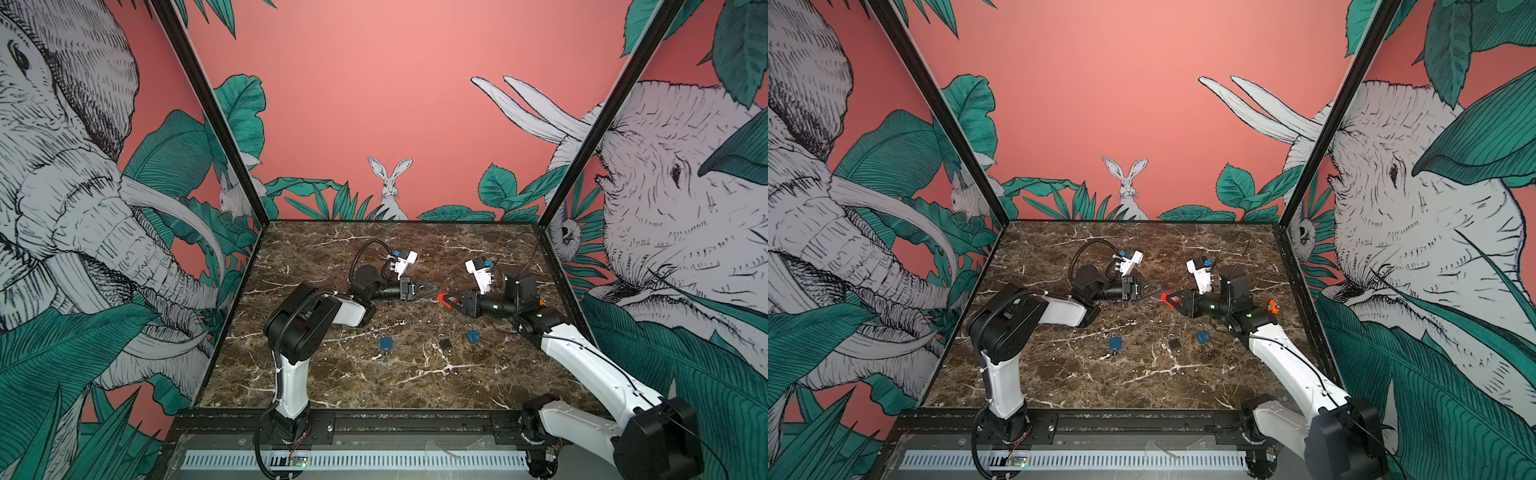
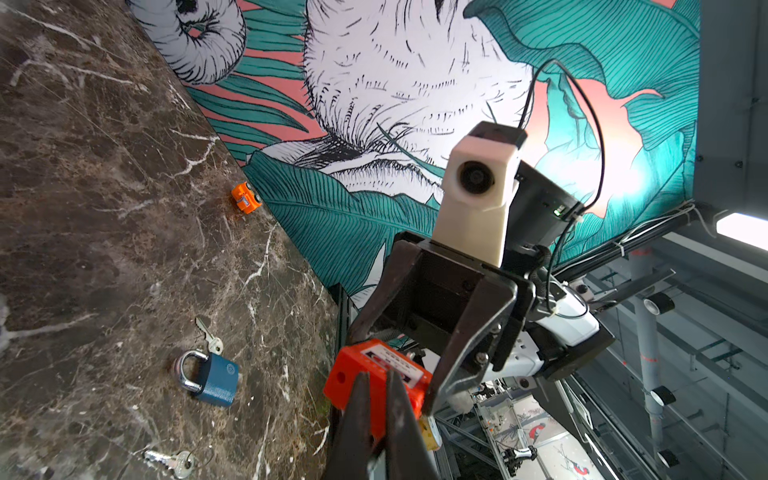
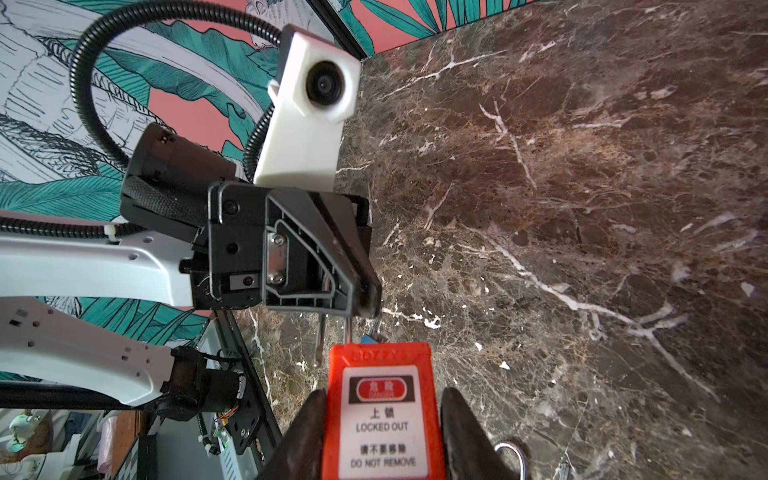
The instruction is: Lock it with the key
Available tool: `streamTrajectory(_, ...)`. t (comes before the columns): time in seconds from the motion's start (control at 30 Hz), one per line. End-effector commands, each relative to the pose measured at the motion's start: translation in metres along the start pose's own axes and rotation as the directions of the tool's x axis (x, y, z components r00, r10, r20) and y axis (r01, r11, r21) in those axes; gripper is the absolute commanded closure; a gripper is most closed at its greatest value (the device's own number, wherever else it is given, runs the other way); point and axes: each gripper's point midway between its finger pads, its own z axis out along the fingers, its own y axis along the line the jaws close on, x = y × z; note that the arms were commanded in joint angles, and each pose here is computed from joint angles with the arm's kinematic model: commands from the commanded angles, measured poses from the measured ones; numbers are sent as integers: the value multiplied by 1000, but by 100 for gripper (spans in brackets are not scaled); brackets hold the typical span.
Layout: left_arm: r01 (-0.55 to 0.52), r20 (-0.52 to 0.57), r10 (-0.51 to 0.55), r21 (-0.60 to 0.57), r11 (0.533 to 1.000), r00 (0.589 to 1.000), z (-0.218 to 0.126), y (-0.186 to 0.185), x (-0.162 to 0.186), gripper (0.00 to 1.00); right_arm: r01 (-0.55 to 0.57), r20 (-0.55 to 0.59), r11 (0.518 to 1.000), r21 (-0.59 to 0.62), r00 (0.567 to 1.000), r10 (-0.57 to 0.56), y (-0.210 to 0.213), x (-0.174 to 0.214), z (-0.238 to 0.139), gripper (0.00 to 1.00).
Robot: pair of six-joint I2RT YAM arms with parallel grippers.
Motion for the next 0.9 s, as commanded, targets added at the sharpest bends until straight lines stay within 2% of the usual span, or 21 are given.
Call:
streamTrajectory(0.0, -70, 63, 68, 32, 997, 996, -1, -20, -19, 100, 1, 112, 1000, 8, 994, -2, -1, -28, -5, 55)
streamTrajectory(0.2, -60, 80, 58, 22, 998, 995, -3, -17, -23, 100, 14, 179, 999, 43, 984, -22, -2, -40, -21, 46)
streamTrajectory(0.37, -53, 107, 50, 26, 998, 993, -5, -27, -29, 100, 80, 211, 986, 146, 971, -110, -5, -42, -39, 45)
streamTrajectory(0.5, -59, 130, 57, 6, 998, 990, -8, -37, -36, 100, 146, 250, 979, 141, 952, -178, 8, -45, -52, 47)
streamTrajectory(0.7, -113, 134, 117, -37, 993, 984, -11, -62, -42, 100, 341, 342, 936, 83, 873, -349, 41, -41, -72, 50)
streamTrajectory(0.87, -112, 154, 118, -50, 992, 981, -15, -84, -49, 100, 461, 434, 884, 78, 783, -447, 62, -44, -86, 51)
